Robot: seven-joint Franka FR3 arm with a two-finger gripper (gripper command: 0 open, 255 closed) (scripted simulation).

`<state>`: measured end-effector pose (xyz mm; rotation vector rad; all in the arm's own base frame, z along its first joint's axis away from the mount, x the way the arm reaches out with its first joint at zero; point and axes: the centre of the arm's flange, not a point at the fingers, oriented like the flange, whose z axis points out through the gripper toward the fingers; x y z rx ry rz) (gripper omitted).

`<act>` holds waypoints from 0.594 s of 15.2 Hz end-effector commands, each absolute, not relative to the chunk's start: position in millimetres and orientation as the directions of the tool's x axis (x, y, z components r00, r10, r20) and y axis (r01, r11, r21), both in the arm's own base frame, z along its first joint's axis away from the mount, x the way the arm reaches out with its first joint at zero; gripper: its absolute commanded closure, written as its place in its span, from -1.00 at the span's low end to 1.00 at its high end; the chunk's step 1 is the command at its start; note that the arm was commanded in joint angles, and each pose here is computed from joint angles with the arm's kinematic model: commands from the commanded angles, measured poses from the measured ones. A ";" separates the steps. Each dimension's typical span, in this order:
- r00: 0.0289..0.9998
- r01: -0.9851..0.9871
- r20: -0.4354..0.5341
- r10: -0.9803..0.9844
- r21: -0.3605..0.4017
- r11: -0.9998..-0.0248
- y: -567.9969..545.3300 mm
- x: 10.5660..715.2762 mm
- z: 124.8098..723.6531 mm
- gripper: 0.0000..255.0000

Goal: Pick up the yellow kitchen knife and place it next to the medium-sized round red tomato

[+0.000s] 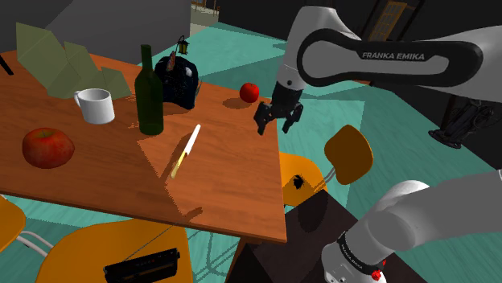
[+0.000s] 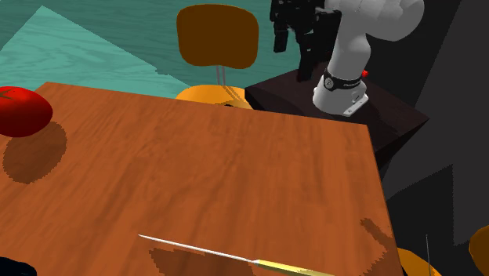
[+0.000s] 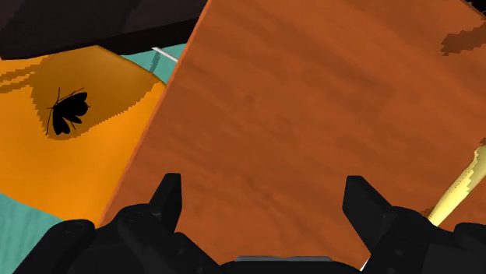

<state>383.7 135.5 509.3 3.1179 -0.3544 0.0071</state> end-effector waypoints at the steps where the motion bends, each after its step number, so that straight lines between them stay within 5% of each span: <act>1: 0.963 -0.268 0.002 -0.268 0.013 -0.963 158.8 402.8 497.5 -1.00; 9: 0.905 -0.425 -0.003 -0.426 0.061 -0.903 235.3 472.5 453.5 -1.00</act>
